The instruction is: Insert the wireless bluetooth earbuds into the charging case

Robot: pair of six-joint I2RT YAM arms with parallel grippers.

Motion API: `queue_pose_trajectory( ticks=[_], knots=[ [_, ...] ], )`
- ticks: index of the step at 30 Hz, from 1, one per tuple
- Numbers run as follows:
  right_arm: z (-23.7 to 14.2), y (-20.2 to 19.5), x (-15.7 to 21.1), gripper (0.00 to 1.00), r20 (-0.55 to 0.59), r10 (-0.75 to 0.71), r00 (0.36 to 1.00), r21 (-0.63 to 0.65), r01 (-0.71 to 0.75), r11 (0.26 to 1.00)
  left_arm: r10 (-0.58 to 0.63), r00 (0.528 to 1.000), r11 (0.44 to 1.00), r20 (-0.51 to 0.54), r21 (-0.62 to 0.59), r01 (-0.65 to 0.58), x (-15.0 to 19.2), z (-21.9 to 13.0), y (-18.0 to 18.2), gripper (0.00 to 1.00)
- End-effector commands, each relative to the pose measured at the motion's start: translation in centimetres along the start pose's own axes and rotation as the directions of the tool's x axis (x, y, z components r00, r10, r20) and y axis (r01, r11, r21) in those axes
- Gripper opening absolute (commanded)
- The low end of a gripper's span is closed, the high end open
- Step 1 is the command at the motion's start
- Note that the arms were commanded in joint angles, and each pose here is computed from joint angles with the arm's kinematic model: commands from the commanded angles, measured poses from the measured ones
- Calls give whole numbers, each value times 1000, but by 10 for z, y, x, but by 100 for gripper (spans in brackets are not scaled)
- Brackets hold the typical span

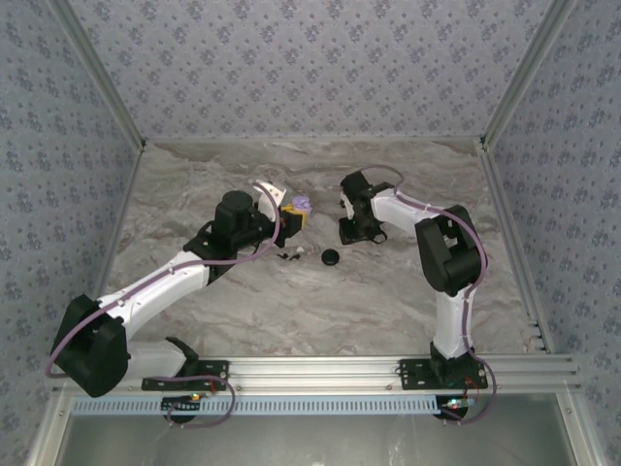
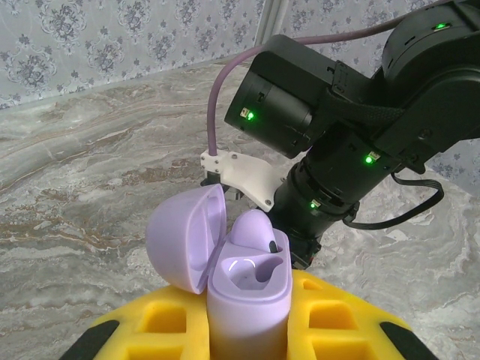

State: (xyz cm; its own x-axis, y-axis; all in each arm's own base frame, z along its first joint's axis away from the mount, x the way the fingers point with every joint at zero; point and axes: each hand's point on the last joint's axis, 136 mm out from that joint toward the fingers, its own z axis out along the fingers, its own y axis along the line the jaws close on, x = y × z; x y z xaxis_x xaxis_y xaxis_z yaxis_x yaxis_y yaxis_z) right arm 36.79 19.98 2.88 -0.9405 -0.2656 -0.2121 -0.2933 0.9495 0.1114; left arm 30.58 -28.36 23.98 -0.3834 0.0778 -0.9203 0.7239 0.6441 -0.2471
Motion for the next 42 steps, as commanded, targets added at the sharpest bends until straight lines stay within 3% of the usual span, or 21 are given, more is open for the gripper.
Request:
queue_pose_trajectory(
  ticks=[1, 20, 32, 42],
  knots=[
    [-20, 13, -4, 35, 22, -38, 999, -37, 39, 999, 28, 999, 1000, 46, 9, -28, -18, -7, -6, 10],
    [-34, 14, -8, 24, 73, -39, 997, -17, 41, 999, 34, 998, 999, 45, 10, -35, -18, -6, -6, 10],
    [-16, -1, 20, 8, -32, -21, 999, 27, 22, 999, 36, 998, 999, 45, 13, -36, -19, -6, -7, 10],
    [4, 6, 20, 7, -60, 3, 998, -4, -3, 1000, 36, 998, 999, 42, 12, -36, -17, -5, -7, 10]
  ],
)
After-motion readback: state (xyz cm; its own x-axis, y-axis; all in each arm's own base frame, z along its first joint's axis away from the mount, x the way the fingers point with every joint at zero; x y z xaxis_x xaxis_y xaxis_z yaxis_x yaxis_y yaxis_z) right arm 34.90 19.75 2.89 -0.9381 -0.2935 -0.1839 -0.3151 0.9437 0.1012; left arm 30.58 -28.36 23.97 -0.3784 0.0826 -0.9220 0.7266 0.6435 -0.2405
